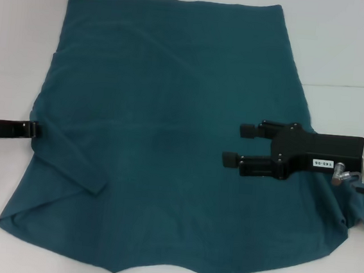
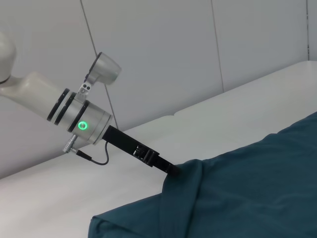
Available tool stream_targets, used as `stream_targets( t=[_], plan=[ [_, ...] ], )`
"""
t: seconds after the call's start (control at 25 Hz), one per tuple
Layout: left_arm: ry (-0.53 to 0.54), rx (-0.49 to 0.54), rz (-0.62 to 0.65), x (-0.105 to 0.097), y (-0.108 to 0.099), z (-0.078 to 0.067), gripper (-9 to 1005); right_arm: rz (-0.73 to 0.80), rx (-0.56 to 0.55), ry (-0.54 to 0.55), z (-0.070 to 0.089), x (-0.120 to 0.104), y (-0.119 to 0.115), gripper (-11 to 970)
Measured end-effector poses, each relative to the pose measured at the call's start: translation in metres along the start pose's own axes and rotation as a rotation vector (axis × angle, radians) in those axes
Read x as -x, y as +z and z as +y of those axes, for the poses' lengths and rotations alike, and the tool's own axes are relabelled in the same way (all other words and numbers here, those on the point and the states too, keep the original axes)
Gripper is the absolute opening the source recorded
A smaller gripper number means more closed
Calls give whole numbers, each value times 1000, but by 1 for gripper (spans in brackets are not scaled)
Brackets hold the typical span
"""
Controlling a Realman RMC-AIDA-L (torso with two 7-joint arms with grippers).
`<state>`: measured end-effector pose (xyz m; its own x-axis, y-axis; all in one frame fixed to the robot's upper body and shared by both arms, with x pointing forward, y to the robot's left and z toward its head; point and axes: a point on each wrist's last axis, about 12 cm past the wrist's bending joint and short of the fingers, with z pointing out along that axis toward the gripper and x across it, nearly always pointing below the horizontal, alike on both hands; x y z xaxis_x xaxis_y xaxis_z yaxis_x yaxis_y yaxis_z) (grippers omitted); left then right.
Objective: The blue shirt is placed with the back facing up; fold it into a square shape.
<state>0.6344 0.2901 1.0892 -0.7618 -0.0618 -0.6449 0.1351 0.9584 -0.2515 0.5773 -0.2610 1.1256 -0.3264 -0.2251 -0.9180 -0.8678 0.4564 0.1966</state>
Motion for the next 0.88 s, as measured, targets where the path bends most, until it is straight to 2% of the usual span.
stream_targets(
  t=[0.08, 0.28, 0.48, 0.88],
  plan=[
    [5, -9, 4, 1, -1, -2, 197, 0, 1, 0, 0, 0, 0, 888],
    [13, -26, 7, 3, 0, -8, 123, -8, 4, -2, 1, 0, 0, 888],
    [35, -64, -3, 16, -1, -24, 49, -13, 7, -3, 1, 0, -1, 887],
    [-17, -56, -41, 31, 3, -31, 56, -16, 17, -3, 3, -2, 0, 886]
  ],
)
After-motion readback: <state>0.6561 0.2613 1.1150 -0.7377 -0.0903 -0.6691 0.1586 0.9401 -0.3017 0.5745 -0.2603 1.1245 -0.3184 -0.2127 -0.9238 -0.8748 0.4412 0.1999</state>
